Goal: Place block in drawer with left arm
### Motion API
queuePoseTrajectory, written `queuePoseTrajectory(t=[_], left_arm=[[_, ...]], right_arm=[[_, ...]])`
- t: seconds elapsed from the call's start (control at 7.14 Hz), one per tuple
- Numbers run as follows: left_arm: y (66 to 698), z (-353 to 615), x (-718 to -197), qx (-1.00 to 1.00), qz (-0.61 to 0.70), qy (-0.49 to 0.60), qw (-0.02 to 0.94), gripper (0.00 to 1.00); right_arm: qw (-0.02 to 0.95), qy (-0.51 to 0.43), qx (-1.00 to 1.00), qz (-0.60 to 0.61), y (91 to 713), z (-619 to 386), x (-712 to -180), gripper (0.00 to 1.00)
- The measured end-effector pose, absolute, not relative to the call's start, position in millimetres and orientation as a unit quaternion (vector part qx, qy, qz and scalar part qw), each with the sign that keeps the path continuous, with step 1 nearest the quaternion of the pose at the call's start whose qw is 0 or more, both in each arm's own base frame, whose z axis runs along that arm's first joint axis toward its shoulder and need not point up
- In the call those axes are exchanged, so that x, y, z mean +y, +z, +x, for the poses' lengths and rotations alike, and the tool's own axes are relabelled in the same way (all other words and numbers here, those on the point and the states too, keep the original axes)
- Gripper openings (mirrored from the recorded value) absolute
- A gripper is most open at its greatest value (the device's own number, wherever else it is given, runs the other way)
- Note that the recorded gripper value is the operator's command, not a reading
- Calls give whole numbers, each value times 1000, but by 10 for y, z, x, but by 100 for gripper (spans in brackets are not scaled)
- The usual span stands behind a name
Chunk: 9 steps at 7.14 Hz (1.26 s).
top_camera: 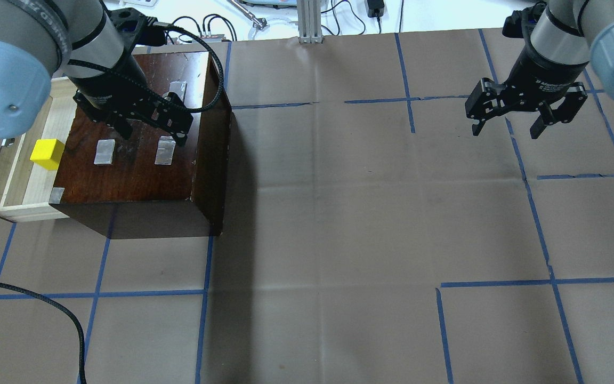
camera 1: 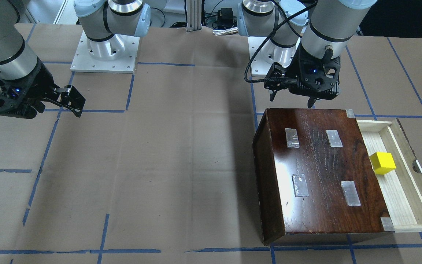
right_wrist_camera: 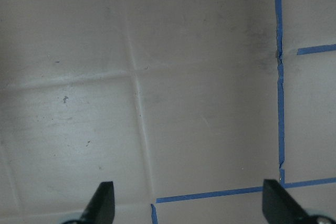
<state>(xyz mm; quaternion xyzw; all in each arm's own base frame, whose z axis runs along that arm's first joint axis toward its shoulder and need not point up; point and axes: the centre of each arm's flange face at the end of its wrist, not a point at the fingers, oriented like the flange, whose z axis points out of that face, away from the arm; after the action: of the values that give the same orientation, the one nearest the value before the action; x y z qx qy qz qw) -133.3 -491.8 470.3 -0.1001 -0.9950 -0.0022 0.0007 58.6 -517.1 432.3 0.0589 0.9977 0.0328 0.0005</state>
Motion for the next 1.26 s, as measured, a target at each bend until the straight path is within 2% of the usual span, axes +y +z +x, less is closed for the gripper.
queuePoseTrajectory(t=[1.26], left_arm=[[4617,-1296,-4911,-996,-91,-3,1,99]], right_arm=[[1,33,998,59,4323,586,-5171,100]])
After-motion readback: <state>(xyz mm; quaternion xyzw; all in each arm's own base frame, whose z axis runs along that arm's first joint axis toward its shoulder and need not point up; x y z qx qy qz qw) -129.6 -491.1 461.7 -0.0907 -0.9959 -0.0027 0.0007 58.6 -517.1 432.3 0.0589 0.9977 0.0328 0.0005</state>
